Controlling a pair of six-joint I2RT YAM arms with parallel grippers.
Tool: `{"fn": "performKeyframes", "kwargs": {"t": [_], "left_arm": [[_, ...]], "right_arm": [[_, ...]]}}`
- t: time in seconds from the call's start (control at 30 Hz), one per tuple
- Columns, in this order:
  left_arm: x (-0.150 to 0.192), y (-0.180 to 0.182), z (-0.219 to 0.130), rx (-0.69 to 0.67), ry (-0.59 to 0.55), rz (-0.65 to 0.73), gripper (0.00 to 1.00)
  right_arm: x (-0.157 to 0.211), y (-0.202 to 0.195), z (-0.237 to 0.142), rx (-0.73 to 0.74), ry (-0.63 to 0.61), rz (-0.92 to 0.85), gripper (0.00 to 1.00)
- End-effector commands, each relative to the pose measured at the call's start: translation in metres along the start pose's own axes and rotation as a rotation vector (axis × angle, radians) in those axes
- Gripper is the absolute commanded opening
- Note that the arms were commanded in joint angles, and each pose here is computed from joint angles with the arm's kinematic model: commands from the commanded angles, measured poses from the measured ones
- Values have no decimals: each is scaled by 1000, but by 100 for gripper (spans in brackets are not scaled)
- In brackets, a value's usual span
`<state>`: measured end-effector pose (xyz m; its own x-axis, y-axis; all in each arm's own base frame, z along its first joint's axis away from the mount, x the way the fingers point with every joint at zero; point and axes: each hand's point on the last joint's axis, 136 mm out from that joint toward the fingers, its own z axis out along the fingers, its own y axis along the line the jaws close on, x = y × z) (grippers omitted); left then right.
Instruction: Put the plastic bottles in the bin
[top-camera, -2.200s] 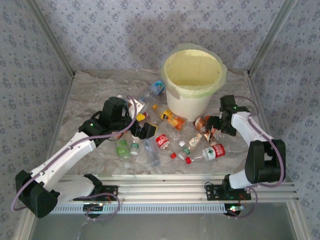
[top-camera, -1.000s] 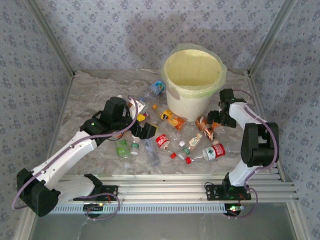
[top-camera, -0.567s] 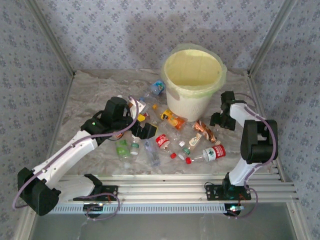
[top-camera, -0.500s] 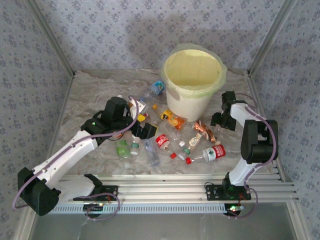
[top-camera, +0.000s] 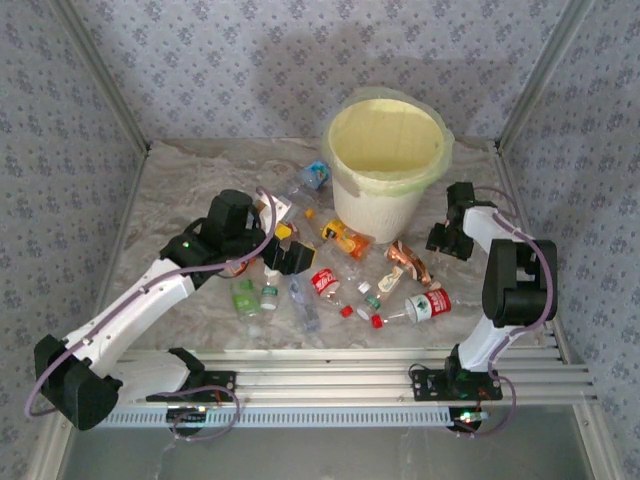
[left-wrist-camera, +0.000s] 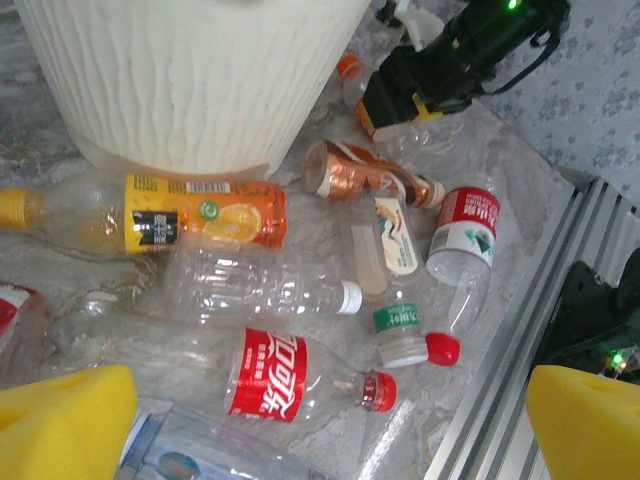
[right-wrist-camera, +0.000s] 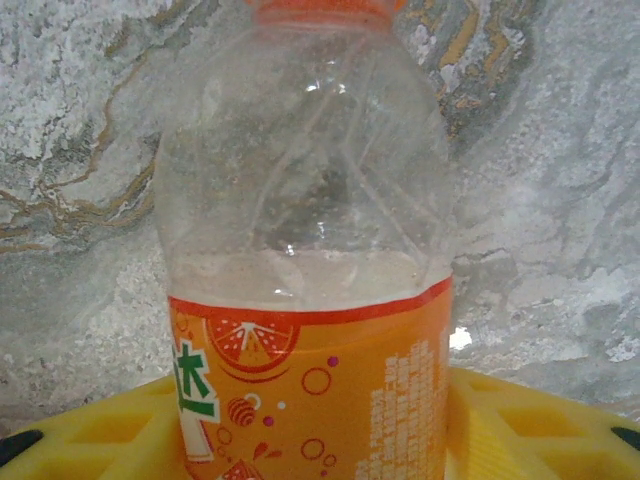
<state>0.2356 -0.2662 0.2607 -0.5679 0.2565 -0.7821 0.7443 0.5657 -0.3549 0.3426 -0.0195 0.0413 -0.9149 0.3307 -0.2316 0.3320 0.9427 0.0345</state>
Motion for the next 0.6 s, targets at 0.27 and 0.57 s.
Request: {"fn": "performKeyframes", "kwargs": {"t": [0.27, 0.57], "left_arm": [[-59, -34, -23, 94, -123, 26, 100], [-106, -54, -48, 102, -173, 87, 100]], "right_arm": [[-5, -14, -76, -22, -196, 90, 55], [-19, -15, -173, -70, -439, 106, 53]]}}
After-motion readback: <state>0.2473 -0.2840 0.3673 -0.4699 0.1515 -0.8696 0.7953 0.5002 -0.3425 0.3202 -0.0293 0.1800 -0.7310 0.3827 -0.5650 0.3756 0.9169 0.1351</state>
